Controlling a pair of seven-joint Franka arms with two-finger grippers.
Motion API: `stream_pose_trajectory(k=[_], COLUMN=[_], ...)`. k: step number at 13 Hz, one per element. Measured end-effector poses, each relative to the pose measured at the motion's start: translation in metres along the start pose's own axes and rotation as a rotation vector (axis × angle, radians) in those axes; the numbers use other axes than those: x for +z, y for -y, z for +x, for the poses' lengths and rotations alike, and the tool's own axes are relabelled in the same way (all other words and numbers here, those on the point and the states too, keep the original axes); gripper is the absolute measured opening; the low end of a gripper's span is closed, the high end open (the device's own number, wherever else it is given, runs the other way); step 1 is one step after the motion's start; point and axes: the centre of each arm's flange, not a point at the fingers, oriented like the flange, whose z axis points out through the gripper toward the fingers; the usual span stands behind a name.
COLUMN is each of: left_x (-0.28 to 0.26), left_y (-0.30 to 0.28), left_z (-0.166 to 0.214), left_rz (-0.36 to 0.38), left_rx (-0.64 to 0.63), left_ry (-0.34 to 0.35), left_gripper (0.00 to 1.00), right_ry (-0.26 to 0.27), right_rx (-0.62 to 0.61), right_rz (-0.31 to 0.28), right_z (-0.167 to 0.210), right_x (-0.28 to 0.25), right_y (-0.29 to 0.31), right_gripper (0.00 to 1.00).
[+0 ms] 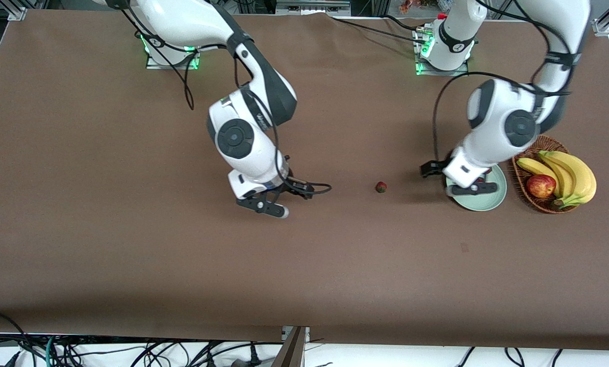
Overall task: Collect all strawberries into plate
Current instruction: 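Release the strawberry on the plate while the right gripper sets one down, then grasp the last strawberry with the left gripper while the right gripper withdraws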
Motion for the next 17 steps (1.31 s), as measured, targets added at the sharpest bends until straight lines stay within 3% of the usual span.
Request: stream_pose_trajectory(k=[2, 4, 7, 9, 13, 16, 17], left_x=[0.016, 0.038, 0.087, 0.115, 0.130, 0.133, 0.133], left_y=[-0.049, -0.076, -0.083, -0.083, -0.088, -0.095, -0.097], left_z=[-0.007, -0.004, 0.008, 0.009, 0.004, -0.005, -0.007], left_rz=[0.011, 0.034, 0.023, 0.038, 0.048, 0.064, 0.067], left_rx=[-0.016, -0.044, -0.080, -0.099, -0.118, -0.142, -0.147], left_ry=[-0.007, -0.019, -0.051, -0.057, -0.047, -0.019, -0.014], left_gripper=[1.00, 1.00, 1.00, 1.00, 1.00, 1.00, 0.94], right_ry=[0.030, 0.041, 0.082, 0.076, 0.127, 0.100, 0.085], right_rx=[-0.067, -0.136, -0.201, -0.224, -0.222, -0.240, -0.232], right_rz=[-0.058, -0.074, -0.072, -0.123, -0.117, -0.127, -0.119], right_z=[0.013, 0.021, 0.015, 0.006, -0.004, 0.006, 0.011], right_x=[-0.030, -0.074, -0.136, -0.151, -0.179, -0.209, -0.219], right_y=[-0.040, -0.084, -0.148, -0.173, -0.229, -0.274, -0.288], right_gripper=[0.99, 0.99, 0.99, 0.99, 0.99, 1.00, 1.00])
